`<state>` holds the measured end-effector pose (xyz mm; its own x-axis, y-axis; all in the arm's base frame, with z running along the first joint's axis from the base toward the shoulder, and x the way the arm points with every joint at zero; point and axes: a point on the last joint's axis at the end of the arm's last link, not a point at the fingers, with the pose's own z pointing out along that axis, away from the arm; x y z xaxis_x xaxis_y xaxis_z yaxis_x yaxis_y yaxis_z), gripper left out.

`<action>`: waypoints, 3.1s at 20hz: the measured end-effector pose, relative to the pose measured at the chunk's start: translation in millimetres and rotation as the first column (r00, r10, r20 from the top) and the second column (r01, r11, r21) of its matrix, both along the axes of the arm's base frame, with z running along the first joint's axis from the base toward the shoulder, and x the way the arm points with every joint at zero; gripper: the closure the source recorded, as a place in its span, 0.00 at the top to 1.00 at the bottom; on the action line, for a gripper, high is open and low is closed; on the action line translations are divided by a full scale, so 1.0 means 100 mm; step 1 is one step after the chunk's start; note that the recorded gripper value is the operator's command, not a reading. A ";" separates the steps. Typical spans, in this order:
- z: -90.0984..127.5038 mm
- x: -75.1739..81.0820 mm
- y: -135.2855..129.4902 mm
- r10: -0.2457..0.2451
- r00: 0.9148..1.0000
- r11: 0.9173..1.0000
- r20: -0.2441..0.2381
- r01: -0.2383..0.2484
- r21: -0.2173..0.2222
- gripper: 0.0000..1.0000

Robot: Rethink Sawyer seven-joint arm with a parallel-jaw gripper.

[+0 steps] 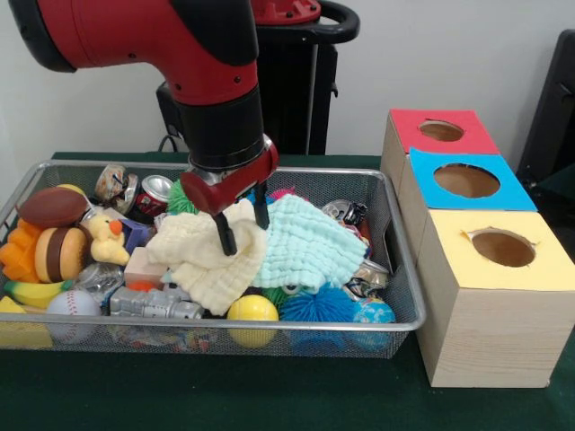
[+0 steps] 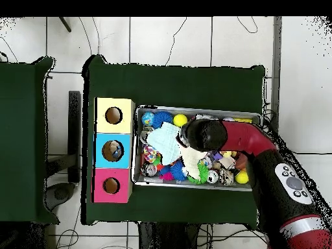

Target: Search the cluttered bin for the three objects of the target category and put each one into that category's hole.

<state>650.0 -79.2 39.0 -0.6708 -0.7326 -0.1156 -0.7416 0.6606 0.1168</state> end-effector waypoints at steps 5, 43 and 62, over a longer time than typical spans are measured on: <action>-0.16 0.06 -0.13 0.005 1.000 1.000 0.017 -0.005 -0.027 1.00; -0.27 0.19 -0.47 0.011 0.991 0.996 -0.132 -0.023 -0.090 1.00; 0.13 0.33 -1.12 -0.079 0.992 0.989 -0.096 0.066 -0.133 1.00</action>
